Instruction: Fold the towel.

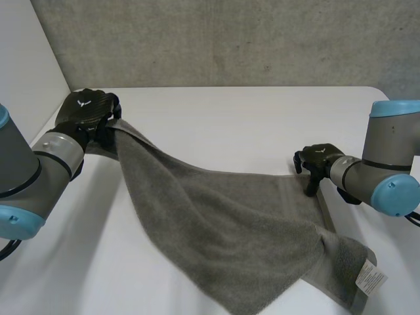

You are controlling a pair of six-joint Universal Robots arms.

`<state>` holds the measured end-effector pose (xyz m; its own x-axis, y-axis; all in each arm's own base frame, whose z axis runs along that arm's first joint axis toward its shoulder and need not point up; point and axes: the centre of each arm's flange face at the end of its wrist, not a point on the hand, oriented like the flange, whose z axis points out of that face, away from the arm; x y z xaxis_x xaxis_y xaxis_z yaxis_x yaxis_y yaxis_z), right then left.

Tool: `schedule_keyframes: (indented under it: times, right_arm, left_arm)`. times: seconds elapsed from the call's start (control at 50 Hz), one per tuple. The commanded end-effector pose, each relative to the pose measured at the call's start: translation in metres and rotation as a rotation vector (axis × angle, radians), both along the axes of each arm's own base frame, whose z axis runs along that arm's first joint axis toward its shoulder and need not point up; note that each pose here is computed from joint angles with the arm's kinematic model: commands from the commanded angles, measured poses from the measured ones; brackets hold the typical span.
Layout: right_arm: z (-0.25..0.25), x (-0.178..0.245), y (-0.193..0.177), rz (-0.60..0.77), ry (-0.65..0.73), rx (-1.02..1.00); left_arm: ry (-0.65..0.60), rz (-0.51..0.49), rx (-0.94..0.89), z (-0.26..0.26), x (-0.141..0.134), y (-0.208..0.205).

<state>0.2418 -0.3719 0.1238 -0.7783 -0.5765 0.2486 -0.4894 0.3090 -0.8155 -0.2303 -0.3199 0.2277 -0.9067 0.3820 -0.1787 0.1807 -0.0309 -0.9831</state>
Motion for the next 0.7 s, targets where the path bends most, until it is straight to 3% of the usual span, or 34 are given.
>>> schedule_keyframes:
  times: [0.02,0.7]
  right_arm:
    - [0.0001,0.0002,0.001,0.001,0.0,0.002]
    - [0.0017,-0.0008,0.0029,0.005,-0.001,0.007]
  left_arm:
    - [0.0,0.0,0.0,0.0,0.0,0.0]
    - [0.0,0.0,0.0,0.0,0.0,0.0]
